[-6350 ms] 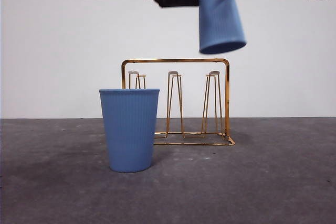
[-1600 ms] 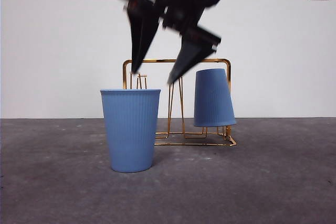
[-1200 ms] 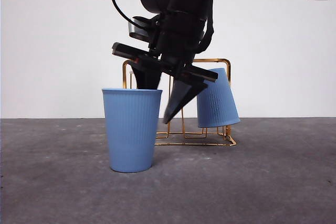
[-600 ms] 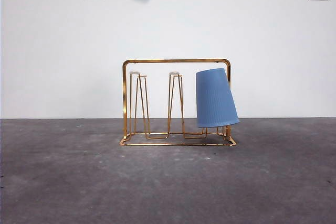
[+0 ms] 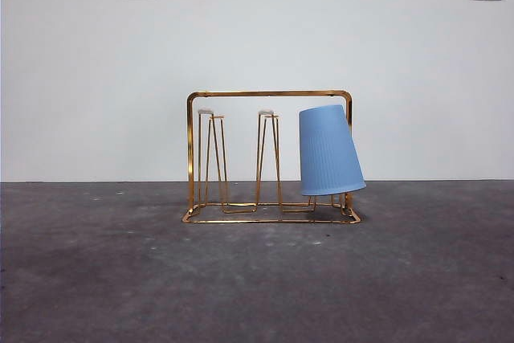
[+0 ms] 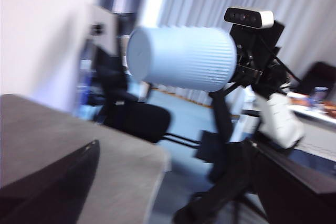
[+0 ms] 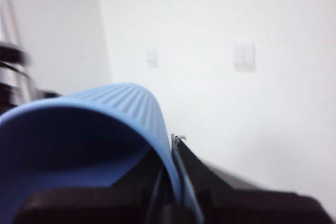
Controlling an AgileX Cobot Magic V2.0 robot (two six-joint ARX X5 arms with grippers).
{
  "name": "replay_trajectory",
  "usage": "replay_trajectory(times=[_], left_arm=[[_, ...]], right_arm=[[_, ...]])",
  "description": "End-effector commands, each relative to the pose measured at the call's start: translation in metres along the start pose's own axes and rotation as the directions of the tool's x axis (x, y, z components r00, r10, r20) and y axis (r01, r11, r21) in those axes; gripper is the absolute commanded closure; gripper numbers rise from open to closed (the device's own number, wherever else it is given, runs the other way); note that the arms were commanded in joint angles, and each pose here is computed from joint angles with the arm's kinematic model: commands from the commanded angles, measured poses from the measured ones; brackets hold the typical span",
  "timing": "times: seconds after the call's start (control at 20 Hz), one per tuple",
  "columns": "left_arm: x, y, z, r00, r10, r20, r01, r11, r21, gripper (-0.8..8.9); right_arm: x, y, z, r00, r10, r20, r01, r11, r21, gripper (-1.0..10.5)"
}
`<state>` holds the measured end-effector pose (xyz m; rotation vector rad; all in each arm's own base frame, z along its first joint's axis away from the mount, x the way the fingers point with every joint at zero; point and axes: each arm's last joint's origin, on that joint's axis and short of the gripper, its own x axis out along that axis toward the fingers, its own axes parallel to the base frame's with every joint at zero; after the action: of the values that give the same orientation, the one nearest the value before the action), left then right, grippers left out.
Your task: Pick up cup 1,put cup 1 in the cup rack,pick up cup 2,put cup 2 in the cup rack
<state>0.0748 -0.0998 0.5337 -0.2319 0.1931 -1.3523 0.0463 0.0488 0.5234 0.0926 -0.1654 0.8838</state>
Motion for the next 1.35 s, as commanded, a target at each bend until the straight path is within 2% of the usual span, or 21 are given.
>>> replay_trajectory(times=[0.05,0.25,0.6,0.9,1.05,1.25,1.35], left_arm=[[0.024,0.011,0.006,0.995,-0.093,0.018,0.094,0.995,-0.042,3.34],[0.061,0.022,0.015,0.974,-0.209,0.083,0.214,0.975,-0.062,3.34],[0.119,0.034,0.017,0.925,-0.329,0.19,0.343,0.938,-0.05,3.34],[0.157,0.035,0.012,0.868,-0.414,0.273,0.437,0.899,-0.027,3.34],[0.167,0.037,0.012,0.847,-0.421,0.324,0.448,0.894,-0.01,3.34],[0.176,0.037,0.01,0.82,-0.446,0.358,0.476,0.879,0.003,3.35],[0.176,0.037,0.011,0.819,-0.432,0.378,0.465,0.886,0.006,3.35]], right_arm=[[-0.016,0.003,0.009,0.995,0.042,0.086,-0.039,0.999,-0.036,9.6],[-0.034,0.007,0.018,0.979,0.099,0.178,-0.086,0.993,-0.08,9.6],[-0.035,0.008,0.022,0.971,0.102,0.215,-0.074,0.988,-0.136,9.6],[-0.028,0.005,0.024,0.969,0.036,0.246,0.007,0.985,-0.171,9.6],[-0.023,0.004,0.024,0.97,0.025,0.24,0.021,0.983,-0.184,9.6],[-0.016,0.002,0.023,0.971,-0.032,0.235,0.083,0.974,-0.212,9.6],[-0.012,0.001,0.022,0.974,-0.031,0.225,0.08,0.974,-0.213,9.6]])
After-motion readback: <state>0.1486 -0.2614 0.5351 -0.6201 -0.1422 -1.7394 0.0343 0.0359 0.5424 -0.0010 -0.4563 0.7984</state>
